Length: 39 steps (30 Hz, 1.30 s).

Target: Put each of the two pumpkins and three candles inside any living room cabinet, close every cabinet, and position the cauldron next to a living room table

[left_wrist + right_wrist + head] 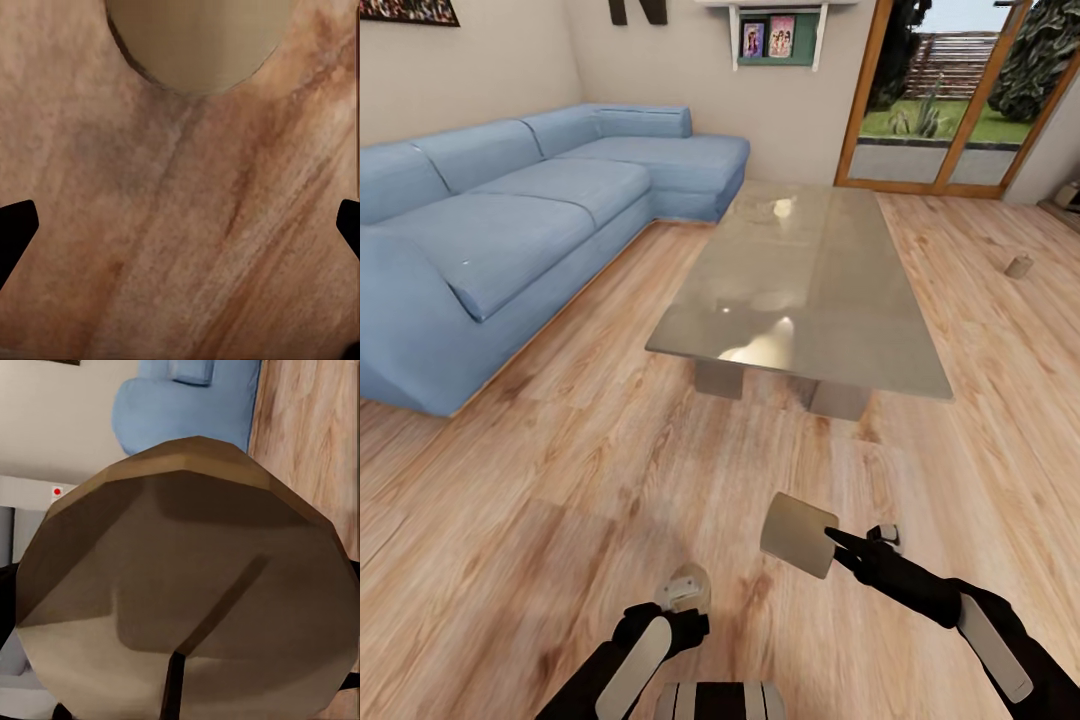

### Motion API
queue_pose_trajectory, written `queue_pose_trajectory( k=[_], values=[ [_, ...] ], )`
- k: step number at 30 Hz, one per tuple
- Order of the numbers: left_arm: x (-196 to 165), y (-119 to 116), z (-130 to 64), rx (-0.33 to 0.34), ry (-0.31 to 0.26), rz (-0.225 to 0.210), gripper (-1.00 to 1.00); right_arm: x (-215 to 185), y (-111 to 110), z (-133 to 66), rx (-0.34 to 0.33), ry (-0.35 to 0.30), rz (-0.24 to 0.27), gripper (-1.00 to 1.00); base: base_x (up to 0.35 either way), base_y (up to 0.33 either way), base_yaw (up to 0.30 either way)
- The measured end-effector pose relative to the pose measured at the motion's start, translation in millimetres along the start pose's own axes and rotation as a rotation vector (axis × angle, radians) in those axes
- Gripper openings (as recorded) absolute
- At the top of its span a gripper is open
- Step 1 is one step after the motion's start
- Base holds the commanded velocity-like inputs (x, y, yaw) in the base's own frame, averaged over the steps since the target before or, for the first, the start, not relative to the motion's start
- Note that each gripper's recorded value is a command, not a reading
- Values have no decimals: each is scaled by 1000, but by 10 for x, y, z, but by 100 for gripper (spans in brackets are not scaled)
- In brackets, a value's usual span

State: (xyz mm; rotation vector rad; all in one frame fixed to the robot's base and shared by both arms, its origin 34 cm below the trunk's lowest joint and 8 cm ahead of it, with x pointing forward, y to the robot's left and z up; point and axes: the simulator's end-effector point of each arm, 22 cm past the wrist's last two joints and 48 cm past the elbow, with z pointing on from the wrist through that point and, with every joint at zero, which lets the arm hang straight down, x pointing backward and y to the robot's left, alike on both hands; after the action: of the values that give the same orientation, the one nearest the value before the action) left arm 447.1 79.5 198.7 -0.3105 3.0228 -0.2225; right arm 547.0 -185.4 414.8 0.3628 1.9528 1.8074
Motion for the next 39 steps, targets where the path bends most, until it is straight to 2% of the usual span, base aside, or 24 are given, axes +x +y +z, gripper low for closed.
queue_pose_trajectory(
  k=[11,25,39],
  values=[
    [-1,7,1,-1,0,1,100,0,-15,0,7,0,0,-100,141,0,0],
    [-1,7,3,-1,0,1,100,-1,-27,0,11,-1,0,-100,15,0,0],
    [-2,8,0,-1,0,1,100,1,-24,3,11,0,1,-100,145,16,0]
  ],
)
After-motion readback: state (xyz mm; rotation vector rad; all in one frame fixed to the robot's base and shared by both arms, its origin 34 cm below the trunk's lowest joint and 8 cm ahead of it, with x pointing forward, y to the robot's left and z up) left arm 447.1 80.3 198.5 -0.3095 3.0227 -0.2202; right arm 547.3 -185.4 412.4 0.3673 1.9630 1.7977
